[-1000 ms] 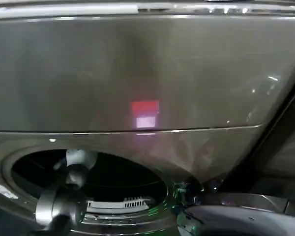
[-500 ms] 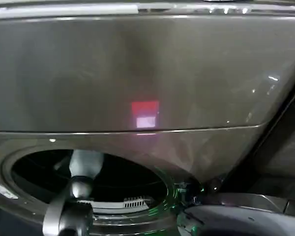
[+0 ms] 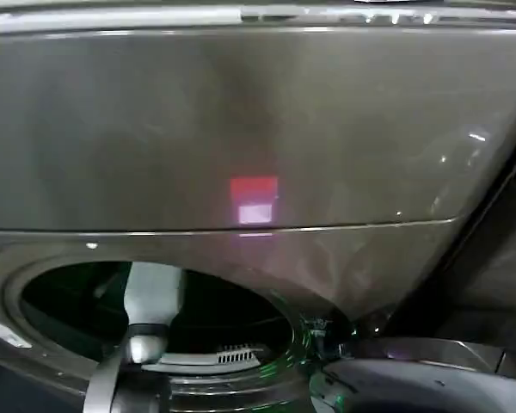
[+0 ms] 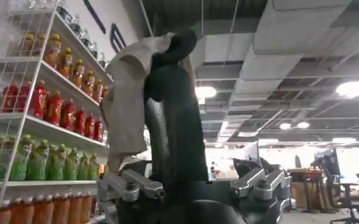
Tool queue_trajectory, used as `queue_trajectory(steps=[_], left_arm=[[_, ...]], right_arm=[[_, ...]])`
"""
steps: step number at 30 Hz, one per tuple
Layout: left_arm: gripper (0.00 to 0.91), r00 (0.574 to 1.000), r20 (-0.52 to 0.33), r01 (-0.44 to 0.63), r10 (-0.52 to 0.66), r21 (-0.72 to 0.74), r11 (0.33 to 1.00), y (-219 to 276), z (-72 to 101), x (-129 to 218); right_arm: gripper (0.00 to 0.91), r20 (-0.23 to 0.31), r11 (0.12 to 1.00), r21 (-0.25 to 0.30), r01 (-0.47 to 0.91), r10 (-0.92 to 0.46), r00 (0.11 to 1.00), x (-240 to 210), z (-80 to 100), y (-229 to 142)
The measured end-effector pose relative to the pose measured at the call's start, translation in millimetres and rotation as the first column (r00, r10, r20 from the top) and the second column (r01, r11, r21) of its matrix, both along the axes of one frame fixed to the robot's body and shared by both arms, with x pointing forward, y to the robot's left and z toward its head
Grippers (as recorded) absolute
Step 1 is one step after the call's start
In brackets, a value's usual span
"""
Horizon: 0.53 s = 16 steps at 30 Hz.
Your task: Grasp the clothes from the dryer.
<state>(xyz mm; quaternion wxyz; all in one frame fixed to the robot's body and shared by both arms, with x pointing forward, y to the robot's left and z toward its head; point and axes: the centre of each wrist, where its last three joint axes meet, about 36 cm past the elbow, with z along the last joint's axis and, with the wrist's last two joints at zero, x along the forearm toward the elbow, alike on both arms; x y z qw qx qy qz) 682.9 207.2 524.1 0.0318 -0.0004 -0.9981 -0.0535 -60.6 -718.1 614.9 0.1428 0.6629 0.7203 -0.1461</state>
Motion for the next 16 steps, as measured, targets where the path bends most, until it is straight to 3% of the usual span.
queue_trajectory(steps=[16], left_arm=[[0.000, 1.000, -0.007, -0.002, 0.001, -0.048, 0.999, -2.4, 0.7, -1.4]], right_arm=[[0.907, 0.004, 1.000, 0.003, 0.002, -0.003, 1.000, -0.2, 6.4, 3.9]])
